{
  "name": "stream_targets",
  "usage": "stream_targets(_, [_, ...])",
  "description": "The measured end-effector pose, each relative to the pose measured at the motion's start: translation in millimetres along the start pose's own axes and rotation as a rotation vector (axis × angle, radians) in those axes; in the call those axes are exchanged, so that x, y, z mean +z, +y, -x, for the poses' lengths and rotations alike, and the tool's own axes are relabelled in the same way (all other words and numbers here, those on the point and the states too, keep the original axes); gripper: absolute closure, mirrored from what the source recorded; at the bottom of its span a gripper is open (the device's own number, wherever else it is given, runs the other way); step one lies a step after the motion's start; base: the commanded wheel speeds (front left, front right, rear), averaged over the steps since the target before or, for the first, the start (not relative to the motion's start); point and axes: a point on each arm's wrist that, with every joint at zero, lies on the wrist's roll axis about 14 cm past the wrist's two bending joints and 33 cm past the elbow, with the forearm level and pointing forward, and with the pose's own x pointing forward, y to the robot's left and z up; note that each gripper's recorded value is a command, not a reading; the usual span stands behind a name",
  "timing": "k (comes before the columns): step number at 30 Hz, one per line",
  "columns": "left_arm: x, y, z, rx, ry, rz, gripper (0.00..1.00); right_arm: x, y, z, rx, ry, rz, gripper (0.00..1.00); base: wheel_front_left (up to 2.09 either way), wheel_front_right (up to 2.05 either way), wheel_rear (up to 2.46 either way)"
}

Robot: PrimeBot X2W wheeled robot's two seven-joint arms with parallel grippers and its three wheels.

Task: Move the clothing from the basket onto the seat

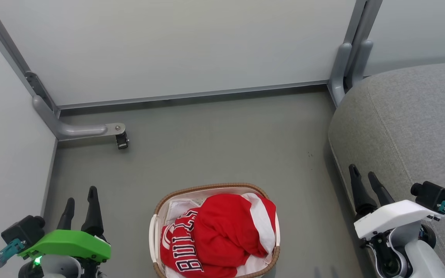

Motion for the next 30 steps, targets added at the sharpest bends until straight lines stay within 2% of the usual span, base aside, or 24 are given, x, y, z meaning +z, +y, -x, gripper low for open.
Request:
stream_targets(13, [-3.9, -1.5, 0.1, -0.011, 0.002, -0.175, 0.00, -6.9, -0.3, 0.5, 0.014, 0.016, 0.181, 0.00, 0.00, 0.00, 0.00])
stream_targets(30, [-3.7, 0.0, 4.1, -0.021, -0.018, -0.329, 0.00, -13.2, -3.7, 1.9, 0.012, 0.018, 0.319, 0.00, 0.00, 0.00, 0.00])
